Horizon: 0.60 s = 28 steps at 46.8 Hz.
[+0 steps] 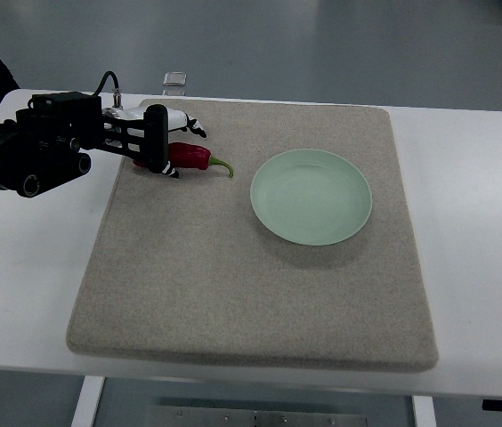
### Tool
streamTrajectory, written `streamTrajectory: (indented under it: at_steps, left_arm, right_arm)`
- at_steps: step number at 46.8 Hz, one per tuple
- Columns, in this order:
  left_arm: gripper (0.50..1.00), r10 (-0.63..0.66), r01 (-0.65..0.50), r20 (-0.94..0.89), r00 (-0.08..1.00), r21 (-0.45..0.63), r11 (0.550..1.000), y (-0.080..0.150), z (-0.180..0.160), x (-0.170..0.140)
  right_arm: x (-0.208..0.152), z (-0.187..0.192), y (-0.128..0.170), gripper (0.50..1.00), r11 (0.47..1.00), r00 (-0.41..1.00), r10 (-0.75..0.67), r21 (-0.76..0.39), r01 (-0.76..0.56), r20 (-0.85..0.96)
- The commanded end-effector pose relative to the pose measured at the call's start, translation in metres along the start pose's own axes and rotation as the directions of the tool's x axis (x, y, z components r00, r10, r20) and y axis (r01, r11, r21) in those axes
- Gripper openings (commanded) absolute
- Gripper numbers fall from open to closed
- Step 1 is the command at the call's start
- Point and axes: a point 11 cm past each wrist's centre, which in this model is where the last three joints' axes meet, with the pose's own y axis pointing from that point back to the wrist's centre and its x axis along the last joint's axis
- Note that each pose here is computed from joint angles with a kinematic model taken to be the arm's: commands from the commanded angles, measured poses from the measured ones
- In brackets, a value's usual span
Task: Place red pepper on plate with left hand
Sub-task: 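Close the left hand fingers around the red pepper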
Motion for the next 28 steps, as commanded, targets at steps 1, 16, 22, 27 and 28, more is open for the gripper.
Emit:
streamTrajectory:
  at_steps: [1, 16, 22, 27, 28]
  left_arm:
    - [0.864, 0.000, 0.000, 0.001, 1.000, 0.000, 1.000, 0.0001, -0.0002, 0.0001]
    - [0.823, -0.002, 0.002, 0.002, 1.000, -0.002, 1.000, -0.0003, 0.0008, -0.0007]
    - [0.816, -0.001, 0.001, 0.001, 1.000, -0.005, 1.000, -0.0007, 0.0019, -0.0006]
    - [0.789, -0.004, 0.004, 0.002, 1.000, -0.007, 1.000, -0.0011, 0.0024, -0.0016]
    - [0.786, -0.005, 0.005, 0.002, 1.000, -0.008, 1.000, -0.0015, 0.0029, -0.0026]
  right_arm:
    - [-0.0005, 0.0000, 0.0000, 0.932, 1.000, 1.000, -0.001, 0.000, 0.001, 0.000]
    - [0.0000, 0.0000, 0.0000, 0.932, 1.000, 1.000, 0.000, 0.000, 0.000, 0.000]
    - [0.0000, 0.0000, 0.0000, 0.932, 1.000, 1.000, 0.000, 0.000, 0.000, -0.002]
    - [0.0000, 0.0001, 0.0000, 0.932, 1.000, 1.000, 0.000, 0.000, 0.000, 0.000]
    - [0.0000, 0.0001, 0.0000, 0.932, 1.000, 1.000, 0.000, 0.000, 0.000, 0.000]
